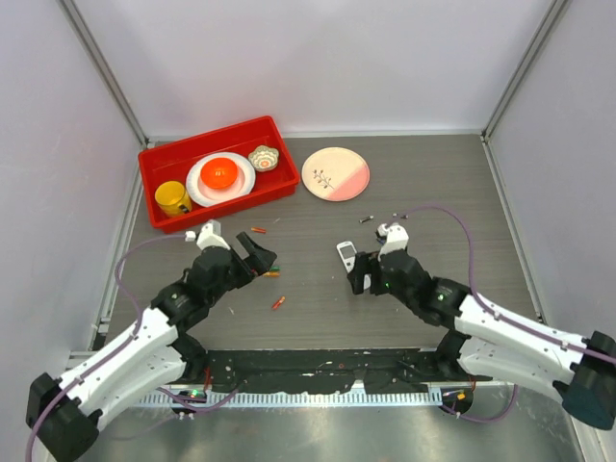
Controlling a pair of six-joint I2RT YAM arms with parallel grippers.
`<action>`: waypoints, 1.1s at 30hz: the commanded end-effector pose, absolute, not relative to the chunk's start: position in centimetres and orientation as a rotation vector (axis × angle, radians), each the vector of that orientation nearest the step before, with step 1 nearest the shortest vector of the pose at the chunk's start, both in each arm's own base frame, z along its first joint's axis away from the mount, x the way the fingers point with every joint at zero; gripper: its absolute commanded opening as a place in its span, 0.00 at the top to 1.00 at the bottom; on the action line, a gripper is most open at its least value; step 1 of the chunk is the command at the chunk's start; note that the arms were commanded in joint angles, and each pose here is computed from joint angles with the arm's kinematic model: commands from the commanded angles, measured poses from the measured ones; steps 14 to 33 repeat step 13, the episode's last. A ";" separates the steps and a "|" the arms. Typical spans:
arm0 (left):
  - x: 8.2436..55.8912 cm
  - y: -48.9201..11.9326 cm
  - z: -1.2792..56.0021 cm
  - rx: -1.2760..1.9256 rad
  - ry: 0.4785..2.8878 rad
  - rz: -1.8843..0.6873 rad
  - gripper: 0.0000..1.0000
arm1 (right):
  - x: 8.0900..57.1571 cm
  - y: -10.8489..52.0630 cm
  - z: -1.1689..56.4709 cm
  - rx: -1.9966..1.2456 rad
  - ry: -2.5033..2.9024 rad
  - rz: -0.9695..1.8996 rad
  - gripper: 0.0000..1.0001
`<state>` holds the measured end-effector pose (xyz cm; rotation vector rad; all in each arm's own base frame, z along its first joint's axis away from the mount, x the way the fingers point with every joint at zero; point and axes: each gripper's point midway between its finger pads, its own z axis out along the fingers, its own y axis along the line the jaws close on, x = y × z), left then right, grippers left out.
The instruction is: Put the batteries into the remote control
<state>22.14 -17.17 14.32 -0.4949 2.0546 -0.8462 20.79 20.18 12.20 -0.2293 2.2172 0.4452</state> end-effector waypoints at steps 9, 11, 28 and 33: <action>23.2 -16.2 13.6 -0.405 2.236 -0.559 0.00 | 23.4 21.0 16.4 -0.094 1.977 0.550 0.12; 23.2 -16.2 14.0 -0.413 2.207 -0.580 0.00 | 23.2 21.0 16.8 -0.076 1.960 0.581 0.12; 22.9 -15.9 14.6 -0.396 2.189 -0.590 0.00 | 23.2 20.9 17.4 -0.025 1.930 0.619 0.12; 22.9 -15.9 14.6 -0.396 2.189 -0.590 0.00 | 23.2 20.9 17.4 -0.025 1.930 0.619 0.12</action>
